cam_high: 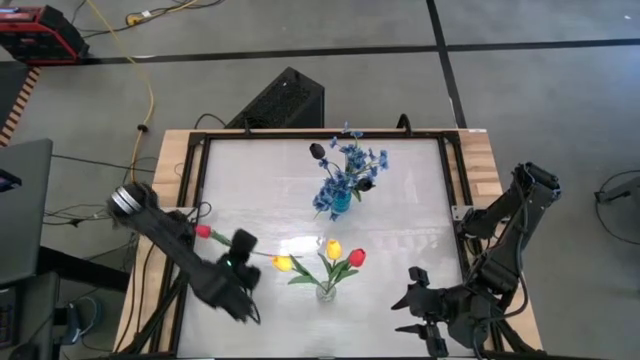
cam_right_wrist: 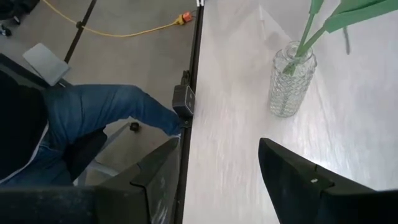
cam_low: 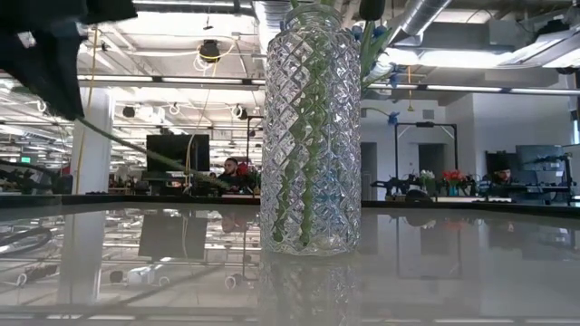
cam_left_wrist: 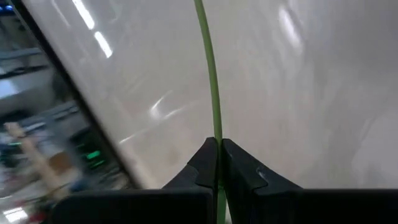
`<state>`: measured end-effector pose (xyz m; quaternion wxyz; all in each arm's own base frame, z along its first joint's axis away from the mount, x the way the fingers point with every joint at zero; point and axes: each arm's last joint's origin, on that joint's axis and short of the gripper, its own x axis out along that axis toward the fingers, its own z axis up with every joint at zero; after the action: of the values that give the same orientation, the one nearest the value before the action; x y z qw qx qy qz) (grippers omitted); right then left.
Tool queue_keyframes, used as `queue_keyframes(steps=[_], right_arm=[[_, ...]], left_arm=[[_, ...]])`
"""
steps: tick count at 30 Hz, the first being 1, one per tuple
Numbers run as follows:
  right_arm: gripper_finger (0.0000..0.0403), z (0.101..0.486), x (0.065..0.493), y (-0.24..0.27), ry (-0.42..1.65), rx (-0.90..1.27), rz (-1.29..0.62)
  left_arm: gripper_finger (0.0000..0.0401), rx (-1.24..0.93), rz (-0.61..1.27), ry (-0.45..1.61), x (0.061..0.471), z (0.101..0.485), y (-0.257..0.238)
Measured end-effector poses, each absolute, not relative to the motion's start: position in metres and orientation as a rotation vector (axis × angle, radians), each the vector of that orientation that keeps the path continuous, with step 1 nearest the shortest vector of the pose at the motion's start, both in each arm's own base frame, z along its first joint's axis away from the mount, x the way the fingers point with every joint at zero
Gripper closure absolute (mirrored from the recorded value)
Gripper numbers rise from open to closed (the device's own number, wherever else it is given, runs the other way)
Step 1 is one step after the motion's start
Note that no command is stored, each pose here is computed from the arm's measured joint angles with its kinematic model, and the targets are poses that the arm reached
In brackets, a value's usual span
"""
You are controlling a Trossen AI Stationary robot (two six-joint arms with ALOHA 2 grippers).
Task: Sort flowers into vase by color
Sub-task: Put the red flower into the transparent vase
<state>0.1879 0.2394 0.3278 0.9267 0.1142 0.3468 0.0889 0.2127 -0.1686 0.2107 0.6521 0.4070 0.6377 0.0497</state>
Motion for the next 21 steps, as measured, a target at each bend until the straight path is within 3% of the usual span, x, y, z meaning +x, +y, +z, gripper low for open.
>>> queue_keyframes(steps=[10,16,21], right_arm=[[0.0159,0.328,0.186,0.241,0.712,0.231,0.188],[0.0159,0.328,0.190,0.237,0.703,0.227,0.167],[0.0159,0.328,0.194,0.234,0.701,0.232,0.152]], left_arm=[[0.0401,0.346,0.107,0.909,0.154,0.214,-0.091],[0.0401,0.329,-0.039,0.765,0.136,0.204,-0.075],[0.0386,0.323,0.001,0.726,0.135,0.209,-0.073]])
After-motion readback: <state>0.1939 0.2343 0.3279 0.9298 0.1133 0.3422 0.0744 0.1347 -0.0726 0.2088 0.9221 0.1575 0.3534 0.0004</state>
